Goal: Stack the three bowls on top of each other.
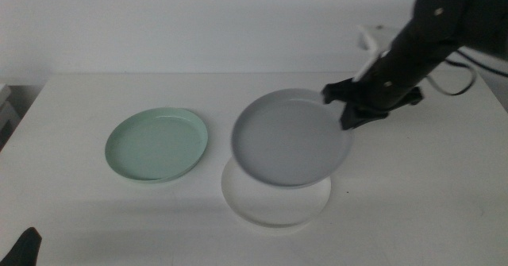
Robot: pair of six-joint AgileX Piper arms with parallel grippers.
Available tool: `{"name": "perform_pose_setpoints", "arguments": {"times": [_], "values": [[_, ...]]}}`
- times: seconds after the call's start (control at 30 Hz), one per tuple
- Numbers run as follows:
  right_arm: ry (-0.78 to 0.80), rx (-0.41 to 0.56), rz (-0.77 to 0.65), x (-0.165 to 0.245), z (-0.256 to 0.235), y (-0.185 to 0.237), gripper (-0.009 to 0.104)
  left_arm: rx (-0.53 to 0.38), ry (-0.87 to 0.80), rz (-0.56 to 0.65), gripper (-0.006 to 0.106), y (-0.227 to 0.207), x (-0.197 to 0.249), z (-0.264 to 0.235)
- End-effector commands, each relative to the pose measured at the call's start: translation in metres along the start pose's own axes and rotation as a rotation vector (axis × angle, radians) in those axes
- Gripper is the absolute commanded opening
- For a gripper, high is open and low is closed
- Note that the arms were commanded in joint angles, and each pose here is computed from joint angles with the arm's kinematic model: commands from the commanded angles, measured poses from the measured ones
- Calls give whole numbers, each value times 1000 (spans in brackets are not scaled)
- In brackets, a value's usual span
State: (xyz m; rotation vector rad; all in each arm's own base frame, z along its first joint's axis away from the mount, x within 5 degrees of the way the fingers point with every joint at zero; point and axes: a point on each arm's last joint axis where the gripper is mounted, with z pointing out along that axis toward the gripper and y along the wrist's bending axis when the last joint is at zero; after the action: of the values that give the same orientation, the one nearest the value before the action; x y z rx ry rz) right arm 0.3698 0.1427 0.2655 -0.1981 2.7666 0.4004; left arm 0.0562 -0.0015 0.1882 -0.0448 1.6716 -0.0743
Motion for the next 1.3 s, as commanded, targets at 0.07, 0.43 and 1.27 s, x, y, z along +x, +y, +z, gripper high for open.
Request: {"name": "perform_pose_setpoints", "arguments": {"times": [0.07, 0.43, 1.27], "values": [[-93, -32, -27, -7, -4, 20, 0, 9, -84, -24, 90, 0, -6, -1], [16, -55, 0, -3, 42, 18, 0, 9, -84, -24, 90, 0, -6, -1], [-248, -102, -272, 27, -136, 35, 73, 9, -84, -24, 90, 0, -6, -1]]}}
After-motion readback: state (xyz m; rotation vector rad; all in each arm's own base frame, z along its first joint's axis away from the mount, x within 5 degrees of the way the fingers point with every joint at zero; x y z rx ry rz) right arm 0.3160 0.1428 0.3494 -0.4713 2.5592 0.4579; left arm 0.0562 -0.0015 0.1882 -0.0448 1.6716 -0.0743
